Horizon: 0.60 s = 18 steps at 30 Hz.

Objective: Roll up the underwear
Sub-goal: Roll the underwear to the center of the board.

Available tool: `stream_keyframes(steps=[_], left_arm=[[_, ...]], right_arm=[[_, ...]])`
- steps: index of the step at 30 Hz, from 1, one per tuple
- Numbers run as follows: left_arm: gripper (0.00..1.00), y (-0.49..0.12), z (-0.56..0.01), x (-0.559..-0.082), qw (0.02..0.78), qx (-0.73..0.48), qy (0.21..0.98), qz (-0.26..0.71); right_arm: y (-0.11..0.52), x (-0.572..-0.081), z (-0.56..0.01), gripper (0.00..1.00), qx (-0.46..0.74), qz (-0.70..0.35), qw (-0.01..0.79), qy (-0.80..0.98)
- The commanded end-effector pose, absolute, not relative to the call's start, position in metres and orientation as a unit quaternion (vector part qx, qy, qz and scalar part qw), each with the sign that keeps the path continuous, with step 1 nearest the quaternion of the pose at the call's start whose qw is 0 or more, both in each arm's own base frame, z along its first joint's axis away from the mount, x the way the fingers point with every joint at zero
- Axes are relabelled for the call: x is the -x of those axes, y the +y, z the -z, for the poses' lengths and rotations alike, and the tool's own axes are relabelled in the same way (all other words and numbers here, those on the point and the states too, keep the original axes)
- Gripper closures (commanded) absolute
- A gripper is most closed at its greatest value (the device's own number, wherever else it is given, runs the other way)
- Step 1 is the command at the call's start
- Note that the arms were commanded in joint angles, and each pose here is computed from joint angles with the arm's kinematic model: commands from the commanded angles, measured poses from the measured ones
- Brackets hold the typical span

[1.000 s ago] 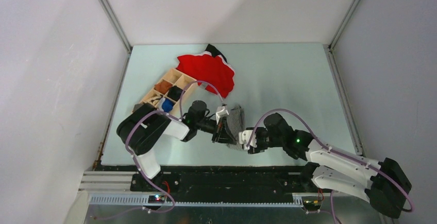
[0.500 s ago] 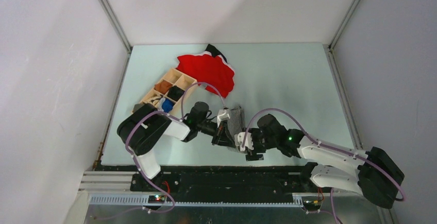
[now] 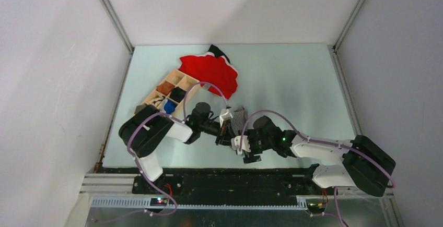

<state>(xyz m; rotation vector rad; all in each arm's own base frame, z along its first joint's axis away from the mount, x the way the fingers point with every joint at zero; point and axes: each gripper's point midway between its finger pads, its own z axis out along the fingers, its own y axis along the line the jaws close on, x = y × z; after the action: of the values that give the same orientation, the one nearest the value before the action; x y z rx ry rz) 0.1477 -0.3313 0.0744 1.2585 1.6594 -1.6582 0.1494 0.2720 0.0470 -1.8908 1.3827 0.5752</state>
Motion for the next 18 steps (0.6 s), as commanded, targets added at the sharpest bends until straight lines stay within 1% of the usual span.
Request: stream_keyframes(steps=[1, 4, 5, 6, 7, 8, 9, 10, 12, 13, 14, 15, 16, 17, 18], left_arm=[[1.0, -0.331, -0.093, -0.147, 0.26, -0.47, 0.577, 0.615], [1.0, -0.328, -0.091, -0.148, 0.261, -0.468, 0.58, 0.613], [1.0, -0.327, -0.09, -0.148, 0.259, -0.467, 0.582, 0.613], [1.0, -0.326, -0.089, -0.148, 0.259, -0.467, 0.583, 0.613], [1.0, -0.325, -0.088, -0.148, 0.256, -0.466, 0.586, 0.612], [1.0, -0.325, -0.087, -0.148, 0.258, -0.467, 0.586, 0.61], [1.0, -0.324, -0.085, -0.149, 0.255, -0.465, 0.591, 0.608], [1.0, -0.324, -0.085, -0.15, 0.256, -0.466, 0.591, 0.607], [1.0, -0.322, -0.082, -0.151, 0.253, -0.462, 0.599, 0.603], [1.0, -0.322, -0.081, -0.152, 0.255, -0.46, 0.603, 0.6], [0.99, -0.321, -0.077, -0.153, 0.251, -0.457, 0.611, 0.596], [0.98, -0.322, -0.076, -0.157, 0.256, -0.454, 0.618, 0.588], [0.92, -0.319, -0.071, -0.157, 0.251, -0.451, 0.63, 0.58], [0.88, -0.318, -0.069, -0.163, 0.261, -0.445, 0.642, 0.567], [0.77, -0.316, -0.065, -0.165, 0.26, -0.438, 0.656, 0.557]], right_arm=[[0.29, -0.169, -0.06, 0.22, 0.741, -0.195, 0.401, 0.502], [0.286, -0.175, -0.055, 0.32, 0.741, -0.177, 0.397, 0.511], [0.286, -0.176, -0.056, 0.38, 0.74, -0.175, 0.398, 0.513], [0.285, -0.176, -0.056, 0.42, 0.739, -0.172, 0.398, 0.515], [0.285, -0.176, -0.057, 0.51, 0.739, -0.172, 0.397, 0.517], [0.285, -0.177, -0.059, 0.56, 0.738, -0.17, 0.398, 0.518], [0.284, -0.176, -0.059, 0.64, 0.736, -0.17, 0.396, 0.521], [0.282, -0.176, -0.058, 0.68, 0.736, -0.17, 0.391, 0.525], [0.28, -0.173, -0.057, 0.81, 0.736, -0.173, 0.38, 0.533], [0.277, -0.171, -0.055, 0.84, 0.735, -0.175, 0.372, 0.539], [0.278, -0.171, -0.056, 0.91, 0.735, -0.181, 0.369, 0.54], [0.275, -0.166, -0.053, 0.94, 0.734, -0.192, 0.352, 0.548], [0.279, -0.166, -0.059, 1.0, 0.733, -0.201, 0.351, 0.548], [0.274, -0.156, -0.053, 1.0, 0.733, -0.225, 0.319, 0.557], [0.279, -0.156, -0.062, 1.0, 0.732, -0.237, 0.316, 0.555]])
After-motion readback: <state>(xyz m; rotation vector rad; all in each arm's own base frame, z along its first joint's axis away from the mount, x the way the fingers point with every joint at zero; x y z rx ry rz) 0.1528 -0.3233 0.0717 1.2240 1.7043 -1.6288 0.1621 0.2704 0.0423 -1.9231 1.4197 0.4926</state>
